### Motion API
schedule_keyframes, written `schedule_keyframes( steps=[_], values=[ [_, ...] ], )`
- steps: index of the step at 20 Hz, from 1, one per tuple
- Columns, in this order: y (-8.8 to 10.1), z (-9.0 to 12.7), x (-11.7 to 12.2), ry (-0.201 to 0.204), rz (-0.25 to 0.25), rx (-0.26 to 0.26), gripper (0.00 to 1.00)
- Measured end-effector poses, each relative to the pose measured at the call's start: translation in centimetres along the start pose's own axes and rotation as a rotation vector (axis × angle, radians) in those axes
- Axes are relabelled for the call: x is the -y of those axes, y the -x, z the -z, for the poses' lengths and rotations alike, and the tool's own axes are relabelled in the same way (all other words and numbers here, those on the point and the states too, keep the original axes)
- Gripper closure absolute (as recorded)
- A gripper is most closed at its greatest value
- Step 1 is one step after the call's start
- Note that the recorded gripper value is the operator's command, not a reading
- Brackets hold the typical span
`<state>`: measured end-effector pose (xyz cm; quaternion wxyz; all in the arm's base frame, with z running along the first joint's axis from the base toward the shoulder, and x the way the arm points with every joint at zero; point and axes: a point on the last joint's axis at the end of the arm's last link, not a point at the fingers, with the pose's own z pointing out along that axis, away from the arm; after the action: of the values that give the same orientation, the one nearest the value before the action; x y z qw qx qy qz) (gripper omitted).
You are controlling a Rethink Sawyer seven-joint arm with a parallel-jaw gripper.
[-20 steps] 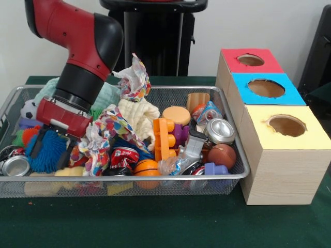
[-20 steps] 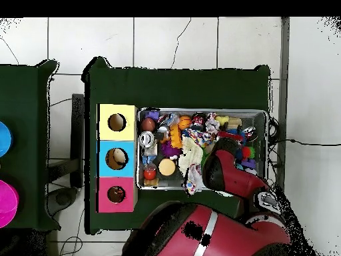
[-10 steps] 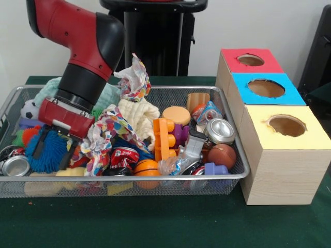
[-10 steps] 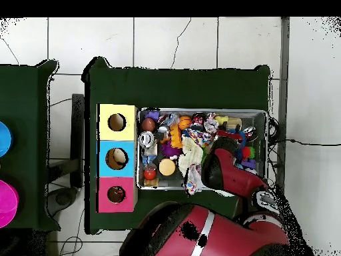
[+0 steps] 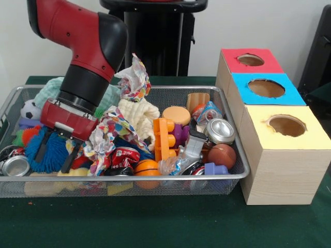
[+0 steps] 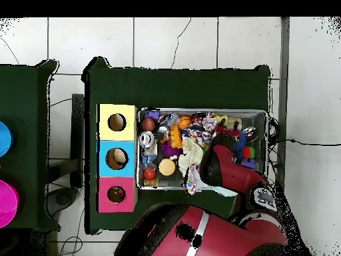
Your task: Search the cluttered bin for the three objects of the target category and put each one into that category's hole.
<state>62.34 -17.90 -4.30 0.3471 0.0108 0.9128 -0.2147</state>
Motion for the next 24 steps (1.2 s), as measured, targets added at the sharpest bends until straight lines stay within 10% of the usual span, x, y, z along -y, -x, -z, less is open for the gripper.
schedule_keyframes(
  steps=[24],
  values=[
    [0.9, -1.8, -0.3, -0.016, -0.023, 0.007, 0.00]
  ],
)
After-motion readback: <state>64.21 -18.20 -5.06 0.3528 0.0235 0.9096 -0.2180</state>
